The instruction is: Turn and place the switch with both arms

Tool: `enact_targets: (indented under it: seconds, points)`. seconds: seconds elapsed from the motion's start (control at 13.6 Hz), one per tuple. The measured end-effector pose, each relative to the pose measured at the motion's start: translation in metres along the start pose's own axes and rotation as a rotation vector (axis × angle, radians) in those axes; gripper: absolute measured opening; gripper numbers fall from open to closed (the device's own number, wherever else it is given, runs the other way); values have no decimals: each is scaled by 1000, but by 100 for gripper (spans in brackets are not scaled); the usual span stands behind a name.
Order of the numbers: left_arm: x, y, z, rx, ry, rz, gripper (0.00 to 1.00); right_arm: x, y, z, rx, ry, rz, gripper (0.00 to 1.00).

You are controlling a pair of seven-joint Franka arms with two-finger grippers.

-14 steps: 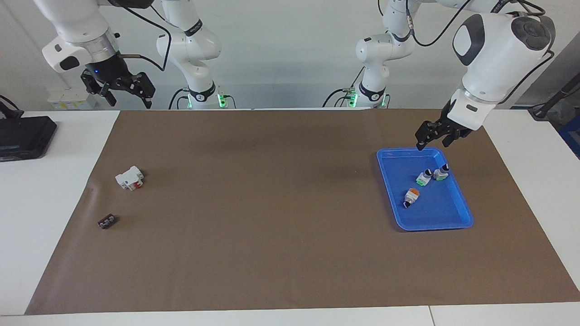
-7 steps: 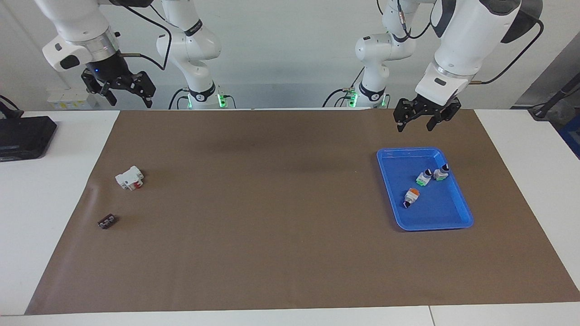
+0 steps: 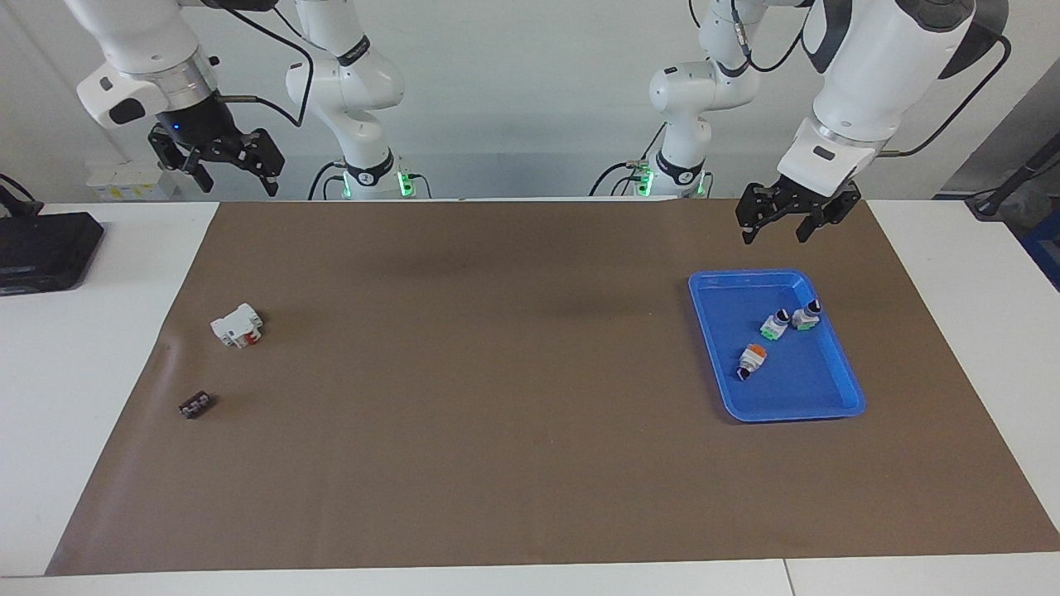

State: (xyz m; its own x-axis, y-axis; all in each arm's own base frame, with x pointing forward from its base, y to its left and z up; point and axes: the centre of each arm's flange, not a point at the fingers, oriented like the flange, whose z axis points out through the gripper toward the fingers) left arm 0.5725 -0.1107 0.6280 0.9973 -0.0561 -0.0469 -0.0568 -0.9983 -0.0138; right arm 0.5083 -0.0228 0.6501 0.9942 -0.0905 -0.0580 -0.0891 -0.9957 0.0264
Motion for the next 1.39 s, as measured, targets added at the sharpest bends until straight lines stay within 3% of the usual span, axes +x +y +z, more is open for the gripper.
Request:
enact_targets:
  seconds: [0.51,0.66,1.03,1.39]
  points:
    - [4,-34,3,25,5,-20,86,0,0,0,1,0,0,100]
    - [4,-32,-1,-3,23,-20,99,0,0,0,1,0,0,100]
    - [7,-36,-6,-26,60,30,99,0,0,0,1,0,0,100]
    - [4,-44,-11,13,69,87,100,0,0,0,1,0,0,100]
